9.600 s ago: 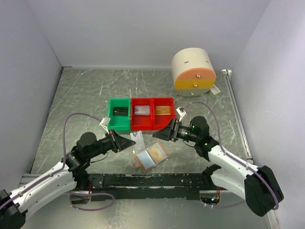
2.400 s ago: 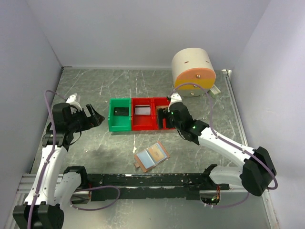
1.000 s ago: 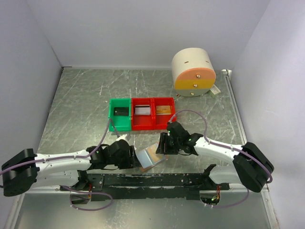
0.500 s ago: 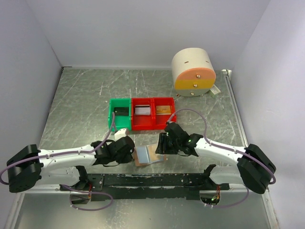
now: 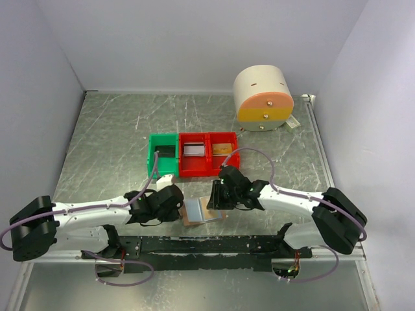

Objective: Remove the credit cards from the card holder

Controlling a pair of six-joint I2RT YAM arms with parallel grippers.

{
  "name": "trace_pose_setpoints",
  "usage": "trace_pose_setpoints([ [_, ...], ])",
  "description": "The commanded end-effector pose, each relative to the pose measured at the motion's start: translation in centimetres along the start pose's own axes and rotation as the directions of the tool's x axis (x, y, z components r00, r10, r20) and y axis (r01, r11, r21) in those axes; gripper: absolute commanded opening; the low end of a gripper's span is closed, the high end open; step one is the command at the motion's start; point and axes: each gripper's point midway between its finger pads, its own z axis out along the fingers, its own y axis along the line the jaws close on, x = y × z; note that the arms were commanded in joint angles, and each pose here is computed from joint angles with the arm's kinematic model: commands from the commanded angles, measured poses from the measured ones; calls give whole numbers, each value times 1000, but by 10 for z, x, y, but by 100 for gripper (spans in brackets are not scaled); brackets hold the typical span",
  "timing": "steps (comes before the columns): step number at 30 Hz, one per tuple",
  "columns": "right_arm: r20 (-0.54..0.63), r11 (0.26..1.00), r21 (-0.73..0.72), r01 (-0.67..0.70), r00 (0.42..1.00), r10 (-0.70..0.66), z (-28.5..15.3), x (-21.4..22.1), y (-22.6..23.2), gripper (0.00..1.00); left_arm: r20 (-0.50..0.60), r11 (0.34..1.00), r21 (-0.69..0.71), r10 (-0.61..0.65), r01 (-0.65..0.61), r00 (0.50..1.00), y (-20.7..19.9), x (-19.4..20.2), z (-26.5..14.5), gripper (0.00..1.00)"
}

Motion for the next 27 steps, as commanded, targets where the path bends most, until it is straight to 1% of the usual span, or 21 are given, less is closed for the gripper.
trace_pose_setpoints([
  [1, -22, 1000, 8, -13, 1000, 14, 7, 5, 0, 37, 35, 1000, 5, 1, -1, 999, -1, -8, -1, 7],
  [3, -20, 999, 33, -12, 1000, 12, 7, 4, -3, 38, 32, 1000, 8, 2, -3, 999, -1, -8, -1, 7],
  [5, -5, 1000, 29, 1, 1000, 0, 3, -1, 2, 39, 28, 1000, 9, 3, -3, 1000, -2, -7, 0, 7],
  [9, 58, 999, 43, 7, 998, -10, -9, -15, 6, 40, 26, 1000, 10, 1, -2, 1000, -3, -7, 0, 7],
  [11, 72, 998, 58, 6, 997, -10, -12, -17, 4, 41, 27, 1000, 11, 1, -1, 1000, -4, -7, 0, 7],
  [21, -1, 996, 85, -21, 1000, 21, 5, 4, -11, 40, 15, 1000, 9, 8, -9, 1000, -4, -5, 1, 7],
  [27, -17, 998, 67, -3, 1000, 4, 9, 5, -5, 39, 14, 1000, 10, 12, -12, 1000, -3, -5, 1, 7],
])
